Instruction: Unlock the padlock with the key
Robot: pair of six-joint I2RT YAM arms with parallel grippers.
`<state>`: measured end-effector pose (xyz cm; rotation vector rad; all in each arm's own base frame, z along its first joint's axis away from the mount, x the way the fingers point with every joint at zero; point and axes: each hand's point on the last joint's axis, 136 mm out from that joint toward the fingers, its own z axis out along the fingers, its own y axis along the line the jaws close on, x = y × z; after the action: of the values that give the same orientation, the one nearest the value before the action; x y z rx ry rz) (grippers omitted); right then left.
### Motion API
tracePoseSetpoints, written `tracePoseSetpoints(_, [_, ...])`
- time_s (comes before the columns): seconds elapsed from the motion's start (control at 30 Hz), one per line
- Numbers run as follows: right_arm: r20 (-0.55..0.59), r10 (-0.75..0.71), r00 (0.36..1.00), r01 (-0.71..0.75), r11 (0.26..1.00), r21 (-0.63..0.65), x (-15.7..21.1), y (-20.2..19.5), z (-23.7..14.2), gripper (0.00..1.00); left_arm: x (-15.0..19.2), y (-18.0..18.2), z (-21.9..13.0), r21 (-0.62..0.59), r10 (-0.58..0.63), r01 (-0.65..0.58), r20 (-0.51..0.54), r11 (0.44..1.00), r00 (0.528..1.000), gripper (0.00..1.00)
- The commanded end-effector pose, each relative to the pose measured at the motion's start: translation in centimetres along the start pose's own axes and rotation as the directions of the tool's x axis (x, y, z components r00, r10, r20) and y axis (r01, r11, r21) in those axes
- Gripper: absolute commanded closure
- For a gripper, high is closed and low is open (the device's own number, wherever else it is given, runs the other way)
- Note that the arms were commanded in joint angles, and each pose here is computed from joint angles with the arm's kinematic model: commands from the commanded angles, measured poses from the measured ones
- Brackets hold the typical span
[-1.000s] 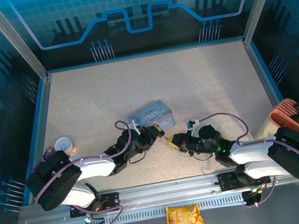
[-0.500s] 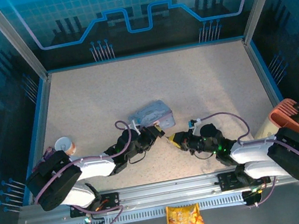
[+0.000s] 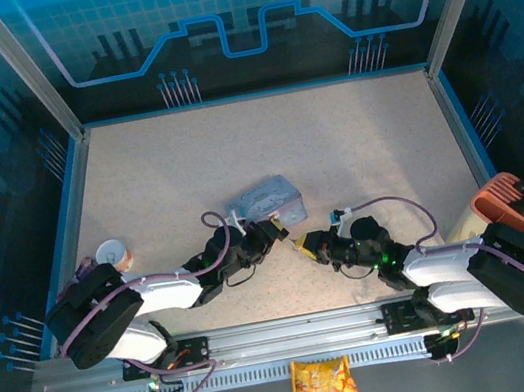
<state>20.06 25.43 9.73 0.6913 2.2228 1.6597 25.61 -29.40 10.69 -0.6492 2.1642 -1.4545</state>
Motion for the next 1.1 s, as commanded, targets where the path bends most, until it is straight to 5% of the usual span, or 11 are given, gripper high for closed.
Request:
tracePoseSetpoints(0.0, [0.013,-0.011,1.0,0.012,0.999,-0.034,-0.4,1.3,0.4,1.0,1.8,-7.6,-1.0,0.256,0.0,0.023,-0.087,0.966,0.996,1.0])
tracePoseSetpoints(1.07, [-0.007,0.03,1.0,-0.031,0.993,-0.115,-0.3,3.0,1.4,1.0,2.2,-7.7,-0.8,0.27,-0.013,0.04,-0.104,0.962,0.995,1.0])
